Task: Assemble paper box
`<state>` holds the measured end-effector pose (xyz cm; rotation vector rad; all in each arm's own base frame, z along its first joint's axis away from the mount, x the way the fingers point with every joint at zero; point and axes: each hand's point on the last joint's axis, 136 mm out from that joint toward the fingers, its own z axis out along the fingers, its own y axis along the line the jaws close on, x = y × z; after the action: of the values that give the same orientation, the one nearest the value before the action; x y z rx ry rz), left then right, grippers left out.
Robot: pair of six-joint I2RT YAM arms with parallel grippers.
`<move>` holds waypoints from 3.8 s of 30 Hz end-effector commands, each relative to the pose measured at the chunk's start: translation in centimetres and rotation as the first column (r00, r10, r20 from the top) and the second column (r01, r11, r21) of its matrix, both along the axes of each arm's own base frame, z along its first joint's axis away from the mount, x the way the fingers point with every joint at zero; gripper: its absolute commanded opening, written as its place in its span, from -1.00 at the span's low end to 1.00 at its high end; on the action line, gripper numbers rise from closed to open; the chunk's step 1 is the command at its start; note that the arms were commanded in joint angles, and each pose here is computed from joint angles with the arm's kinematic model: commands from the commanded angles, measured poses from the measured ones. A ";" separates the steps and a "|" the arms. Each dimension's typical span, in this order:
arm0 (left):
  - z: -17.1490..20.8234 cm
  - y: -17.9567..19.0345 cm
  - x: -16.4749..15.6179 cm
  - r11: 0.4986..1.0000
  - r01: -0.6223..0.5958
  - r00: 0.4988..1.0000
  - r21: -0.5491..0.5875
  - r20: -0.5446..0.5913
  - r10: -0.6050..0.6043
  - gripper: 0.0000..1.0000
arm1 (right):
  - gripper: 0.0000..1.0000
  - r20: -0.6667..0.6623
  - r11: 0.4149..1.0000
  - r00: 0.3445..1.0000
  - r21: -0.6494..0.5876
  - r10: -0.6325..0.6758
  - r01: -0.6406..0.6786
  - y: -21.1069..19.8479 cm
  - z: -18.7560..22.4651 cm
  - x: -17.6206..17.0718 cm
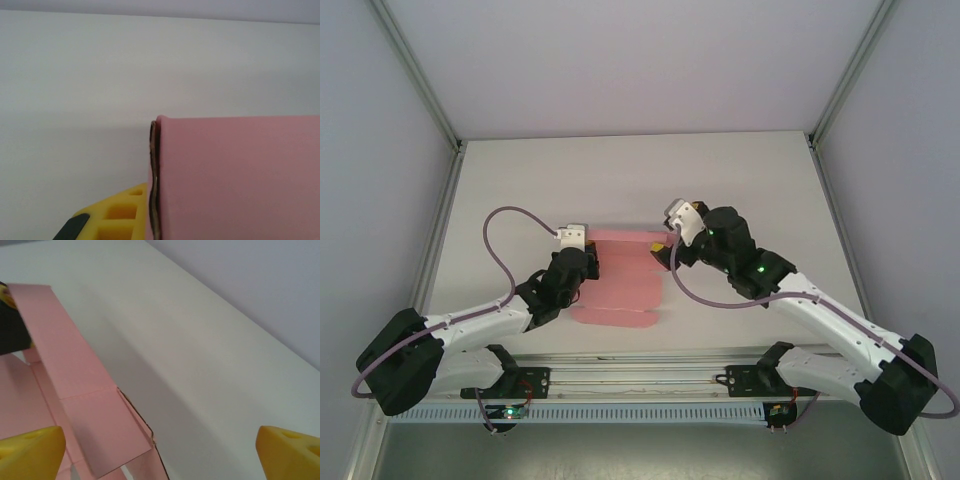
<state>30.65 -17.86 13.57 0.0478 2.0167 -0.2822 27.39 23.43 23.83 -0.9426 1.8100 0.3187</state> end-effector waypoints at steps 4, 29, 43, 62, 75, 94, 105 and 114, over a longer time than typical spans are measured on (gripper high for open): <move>1.2 0.5 0.4 0.999 -0.047 0.999 -0.022 -0.014 0.047 -1.00 | 0.63 -0.030 0.979 0.979 0.029 0.201 -0.200 2.3 1.4 -2.6; 2.6 0.2 -0.1 0.994 -0.039 0.999 -0.101 -0.008 0.038 -1.00 | -0.60 -0.276 0.976 0.937 0.110 0.214 -0.190 6.1 -2.7 -1.4; 2.7 0.1 1.2 0.930 -0.200 0.980 -0.309 -0.063 0.190 -1.00 | -0.88 -0.212 0.842 0.964 0.482 -0.158 0.244 7.4 0.5 1.9; 3.5 -0.3 1.1 0.895 -0.209 0.977 -0.395 -0.053 0.205 -1.00 | -0.90 -0.359 0.517 0.928 0.778 -0.101 0.357 9.3 0.5 1.3; 3.5 1.7 -0.6 0.910 -0.208 0.977 -0.358 -0.036 0.209 -1.00 | -0.24 -0.326 0.759 0.925 0.547 -0.194 0.352 6.8 -1.3 -0.7; 3.0 0.8 -0.9 0.931 -0.160 0.987 -0.328 -0.059 0.149 -1.00 | 0.55 -0.408 0.692 0.849 0.504 -0.336 0.516 -3.4 -3.0 -0.8; 3.2 0.5 -0.9 0.932 -0.143 0.990 -0.333 -0.055 0.132 -1.00 | 0.76 -0.418 0.711 0.830 0.448 -0.370 0.543 -6.3 -6.3 0.0; 3.3 0.1 -1.1 0.936 -0.118 0.993 -0.331 -0.056 0.106 -1.00 | 0.97 -0.414 0.741 0.861 0.471 -0.295 0.479 -5.0 -6.8 0.6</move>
<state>29.66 -17.18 15.98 -0.3169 1.9891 -0.5388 27.49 17.54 15.45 -0.0364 2.0413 0.6654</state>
